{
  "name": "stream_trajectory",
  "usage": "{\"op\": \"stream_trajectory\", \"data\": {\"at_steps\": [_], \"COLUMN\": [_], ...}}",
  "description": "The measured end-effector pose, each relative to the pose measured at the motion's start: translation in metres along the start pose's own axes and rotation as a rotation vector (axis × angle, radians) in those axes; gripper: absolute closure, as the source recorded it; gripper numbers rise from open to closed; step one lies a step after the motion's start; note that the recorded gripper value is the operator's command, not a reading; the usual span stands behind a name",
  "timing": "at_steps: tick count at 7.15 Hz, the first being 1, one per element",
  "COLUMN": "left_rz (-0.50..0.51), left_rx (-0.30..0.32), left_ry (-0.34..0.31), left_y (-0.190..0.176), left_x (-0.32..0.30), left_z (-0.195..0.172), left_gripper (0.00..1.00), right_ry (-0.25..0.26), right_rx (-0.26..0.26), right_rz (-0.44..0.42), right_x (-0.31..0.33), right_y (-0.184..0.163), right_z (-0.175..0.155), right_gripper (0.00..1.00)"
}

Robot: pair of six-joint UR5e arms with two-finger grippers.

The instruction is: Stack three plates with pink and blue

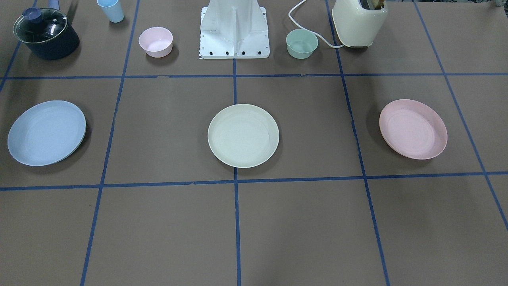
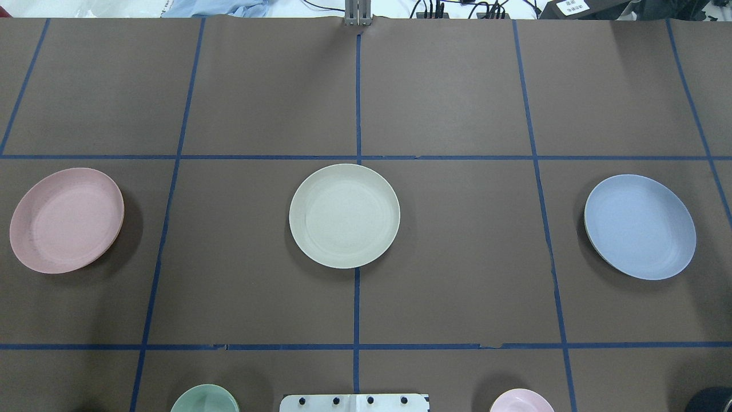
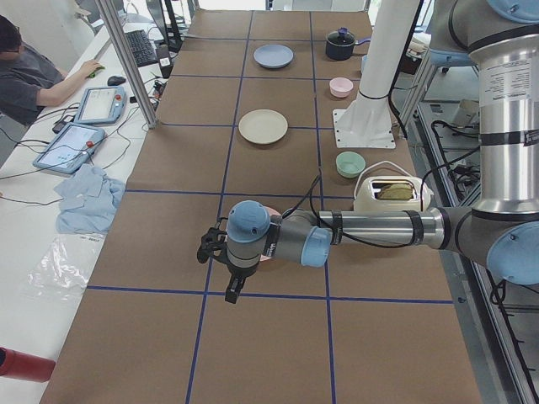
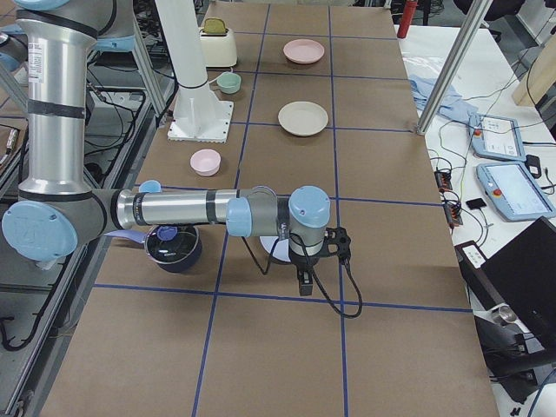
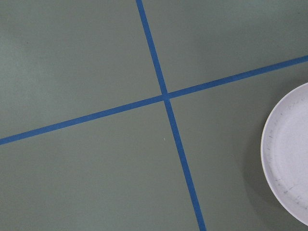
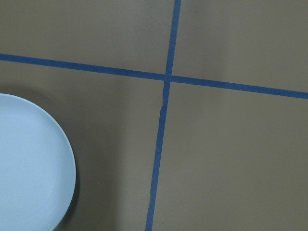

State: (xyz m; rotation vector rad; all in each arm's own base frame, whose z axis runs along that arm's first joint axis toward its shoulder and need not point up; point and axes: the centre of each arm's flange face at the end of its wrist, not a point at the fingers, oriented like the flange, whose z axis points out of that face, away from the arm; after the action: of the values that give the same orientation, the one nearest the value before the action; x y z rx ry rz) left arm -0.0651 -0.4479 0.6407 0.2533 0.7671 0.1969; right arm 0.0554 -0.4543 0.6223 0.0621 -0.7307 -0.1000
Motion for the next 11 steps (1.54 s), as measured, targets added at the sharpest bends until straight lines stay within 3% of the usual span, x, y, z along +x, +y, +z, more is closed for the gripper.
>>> {"op": "stream_trajectory", "data": {"at_steps": [2, 6, 7, 8, 10, 11], "left_rz": [0.02, 0.148, 0.172, 0.174, 0.202, 0.229], "left_rx": [0.019, 0.142, 0.174, 0.218, 0.366, 0.429], "left_ry": [-0.002, -0.029, -0.035, -0.036, -0.027, -0.014], "left_y": [-0.002, -0.013, -0.017, -0.028, -0.069, -0.093], "left_x": [0.002, 0.011, 0.013, 0.019, 0.039, 0.046], "left_z": [-0.003, -0.013, -0.015, -0.022, -0.045, -0.051], "left_gripper": [0.0, 0.0, 0.0, 0.0, 0.0, 0.0], "right_ry": [0.0, 0.002, 0.003, 0.007, 0.013, 0.009], "right_rx": [0.0, 0.01, 0.041, 0.108, 0.237, 0.264], "right_rz": [-0.001, -0.009, -0.034, -0.088, -0.147, -0.167], "right_x": [0.0, -0.001, -0.005, -0.01, -0.026, -0.037], "right_y": [0.0, -0.001, -0.004, -0.01, -0.024, -0.029], "right_z": [0.0, -0.002, -0.006, -0.012, -0.031, -0.036], "right_gripper": [0.0, 0.0, 0.0, 0.0, 0.0, 0.0]}}
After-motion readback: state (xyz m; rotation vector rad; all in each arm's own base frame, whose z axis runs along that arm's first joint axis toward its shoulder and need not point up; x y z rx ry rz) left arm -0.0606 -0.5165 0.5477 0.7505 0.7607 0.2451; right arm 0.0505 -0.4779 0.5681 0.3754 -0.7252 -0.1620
